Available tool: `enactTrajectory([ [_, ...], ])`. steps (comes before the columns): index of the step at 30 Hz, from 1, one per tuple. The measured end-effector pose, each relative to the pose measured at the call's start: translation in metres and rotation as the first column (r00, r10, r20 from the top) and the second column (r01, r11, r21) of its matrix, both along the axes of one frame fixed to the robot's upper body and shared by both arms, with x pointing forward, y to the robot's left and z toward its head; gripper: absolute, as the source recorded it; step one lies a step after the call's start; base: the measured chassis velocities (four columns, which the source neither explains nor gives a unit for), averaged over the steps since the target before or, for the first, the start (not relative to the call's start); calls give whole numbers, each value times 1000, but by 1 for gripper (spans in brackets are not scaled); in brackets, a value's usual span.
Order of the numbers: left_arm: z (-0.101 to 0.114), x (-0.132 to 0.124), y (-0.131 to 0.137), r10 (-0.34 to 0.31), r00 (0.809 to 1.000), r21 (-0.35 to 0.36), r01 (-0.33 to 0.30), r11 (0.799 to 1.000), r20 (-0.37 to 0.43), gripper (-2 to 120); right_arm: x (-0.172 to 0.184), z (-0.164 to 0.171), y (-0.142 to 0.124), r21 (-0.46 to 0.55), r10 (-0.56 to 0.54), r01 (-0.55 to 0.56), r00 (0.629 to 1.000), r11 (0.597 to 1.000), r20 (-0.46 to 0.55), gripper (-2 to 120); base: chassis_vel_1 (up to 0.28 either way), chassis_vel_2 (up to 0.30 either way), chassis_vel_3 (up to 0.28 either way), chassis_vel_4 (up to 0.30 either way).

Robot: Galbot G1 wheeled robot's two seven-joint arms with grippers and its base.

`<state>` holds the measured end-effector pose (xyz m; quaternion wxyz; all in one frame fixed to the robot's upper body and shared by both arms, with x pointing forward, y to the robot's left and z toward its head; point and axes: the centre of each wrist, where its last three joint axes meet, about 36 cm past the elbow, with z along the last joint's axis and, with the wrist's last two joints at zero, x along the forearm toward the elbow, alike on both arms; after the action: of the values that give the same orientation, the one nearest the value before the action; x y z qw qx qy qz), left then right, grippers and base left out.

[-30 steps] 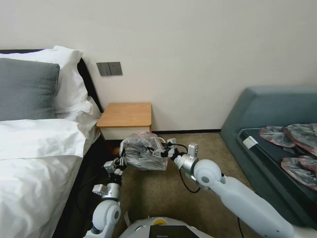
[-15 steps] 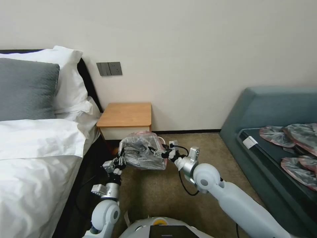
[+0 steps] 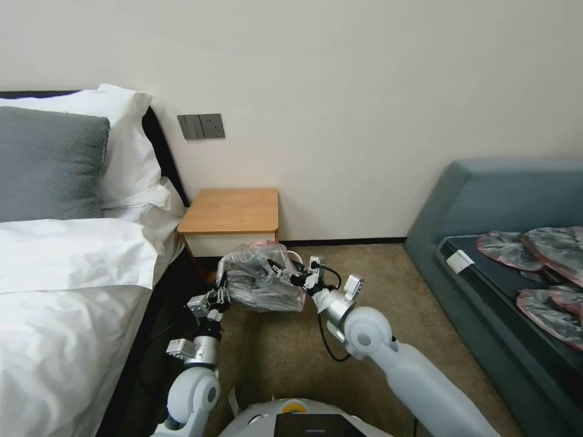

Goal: Pick up the garbage bag from the table and place it over the trash can.

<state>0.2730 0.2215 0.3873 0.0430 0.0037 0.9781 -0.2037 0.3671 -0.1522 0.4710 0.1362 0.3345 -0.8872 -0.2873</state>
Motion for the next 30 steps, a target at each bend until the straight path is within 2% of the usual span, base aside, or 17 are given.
enactTrajectory([
  [8,2,-1,0,-1,1000,-4,1,1000,3,11,3,-8,-5,-26,-24,24,1000,999,10,99,0,0,0,0],
  [10,2,-1,0,-1,1000,-4,1,1000,3,11,3,-8,-5,-28,-25,25,1000,999,13,95,0,0,0,0],
  [11,2,-1,0,-1,1000,-4,1,1000,4,11,4,-8,-6,-30,-26,26,1000,999,16,89,0,0,0,0],
  [12,2,-1,0,-1,1000,-4,1,1000,4,11,4,-8,-6,-30,-26,26,1000,999,16,89,0,0,0,0],
  [15,2,-1,1,0,1000,-6,0,1000,4,11,5,-8,-6,-36,-27,28,999,999,23,72,0,0,0,0],
  [17,2,-1,1,1,1000,-7,-1,1000,4,11,5,-9,-6,-38,-27,28,999,999,24,69,0,0,0,0],
  [20,2,-1,0,2,1000,-9,-2,1000,4,11,5,-8,-5,-40,-29,30,999,999,29,53,0,0,0,0],
  [21,2,-1,0,2,1000,-9,-2,1000,4,11,5,-8,-5,-40,-29,30,999,999,29,53,0,0,0,0],
  [24,2,-1,0,3,1000,-10,-2,1000,4,11,6,-8,-6,-40,-28,29,999,999,37,39,0,0,0,0],
  [26,2,-1,1,3,1000,-10,-3,1000,5,11,6,-8,-6,-40,-27,29,999,999,39,36,0,0,0,0],
  [30,2,-1,1,3,1000,-10,-3,1000,5,11,6,-8,-6,-43,-26,28,999,999,47,19,0,0,0,0],
])
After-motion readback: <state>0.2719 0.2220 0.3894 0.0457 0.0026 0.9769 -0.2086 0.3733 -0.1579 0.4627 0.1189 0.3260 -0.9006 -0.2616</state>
